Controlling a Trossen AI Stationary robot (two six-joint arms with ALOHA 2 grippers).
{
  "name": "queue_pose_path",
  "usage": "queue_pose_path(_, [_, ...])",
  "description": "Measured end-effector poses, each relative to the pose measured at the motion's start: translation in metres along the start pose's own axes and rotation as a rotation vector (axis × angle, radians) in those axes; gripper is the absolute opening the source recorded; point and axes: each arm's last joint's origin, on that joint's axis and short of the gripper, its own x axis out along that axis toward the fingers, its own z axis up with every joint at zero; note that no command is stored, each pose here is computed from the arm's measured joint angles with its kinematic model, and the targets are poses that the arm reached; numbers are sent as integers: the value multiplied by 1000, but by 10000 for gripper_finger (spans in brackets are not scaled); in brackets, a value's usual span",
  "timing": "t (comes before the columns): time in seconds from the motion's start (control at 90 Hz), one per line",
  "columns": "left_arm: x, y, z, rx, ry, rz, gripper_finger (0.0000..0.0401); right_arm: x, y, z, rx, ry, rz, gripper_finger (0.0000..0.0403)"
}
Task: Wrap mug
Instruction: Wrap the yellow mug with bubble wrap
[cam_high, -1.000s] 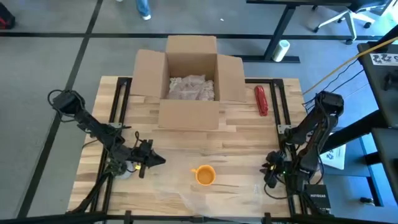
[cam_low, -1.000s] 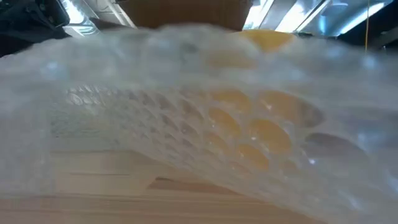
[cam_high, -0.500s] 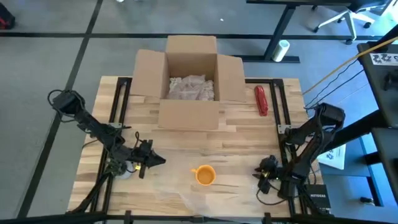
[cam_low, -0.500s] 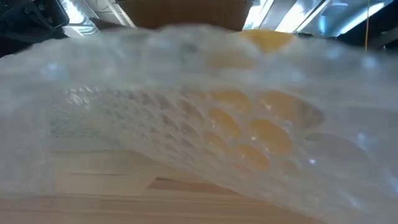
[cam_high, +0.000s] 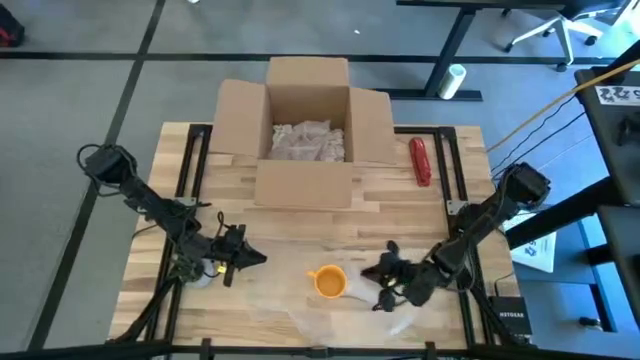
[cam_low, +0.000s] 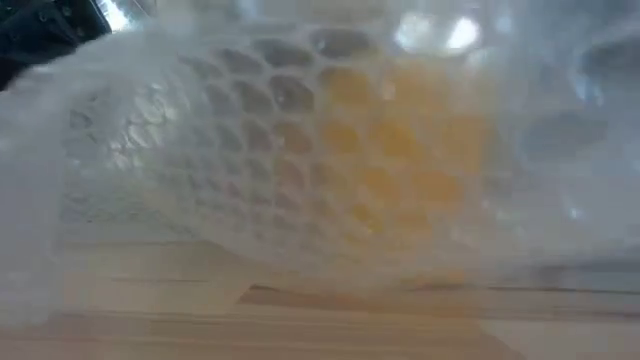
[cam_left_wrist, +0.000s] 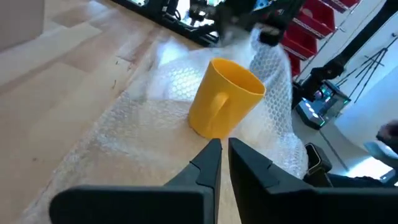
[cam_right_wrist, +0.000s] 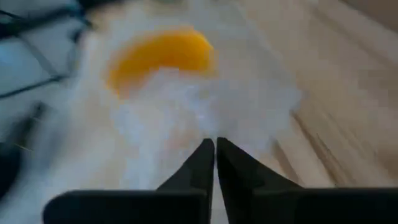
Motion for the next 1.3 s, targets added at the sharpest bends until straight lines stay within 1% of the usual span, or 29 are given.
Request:
queue_pose_path(0.056, [0, 0, 0, 5, 5, -6, 12, 5, 2, 15, -30, -21, 44, 1])
queue_pose_path(0.278, [0, -1, 0, 20, 13, -18, 12, 20, 4, 76, -119, -75, 152, 0])
queue_pose_path(0.378, [0, -1, 0, 27, 13, -18, 12, 27, 1, 101, -141, -112, 174, 0])
queue_pose_path(0.533, [0, -1, 0, 27, 13, -18, 12, 46, -5, 128, -140, -89, 227, 0])
queue_pose_path(0.622, [0, 0, -1, 30, 17, -15, 12, 64, -6, 131, -114, -25, 288, 0])
queue_pose_path(0.733, [-1, 0, -3, 33, 32, -11, 12, 88, -6, 124, -89, 72, 357, 0])
queue_pose_path(0.811, [-2, -2, -4, 37, 40, -23, 12, 97, -3, 121, -88, 99, 383, 5])
queue_pose_path(0.889, [-3, -4, -6, 37, 46, -37, 12, 102, 0, 117, -72, 123, 407, 19])
queue_pose_path(1.022, [-6, -7, -7, 39, 55, -57, 12, 106, -2, 110, -14, 191, 416, 66])
queue_pose_path(1.167, [-6, -8, -8, 42, 59, -63, 12, 106, -1, 111, -1, 182, 423, 132])
queue_pose_path(1.222, [-6, -8, -8, 42, 58, -64, 12, 105, 0, 113, 0, 168, 452, 154])
queue_pose_path(1.3, [-6, -8, -8, 42, 58, -63, 12, 104, 4, 119, 1, 121, 523, 178])
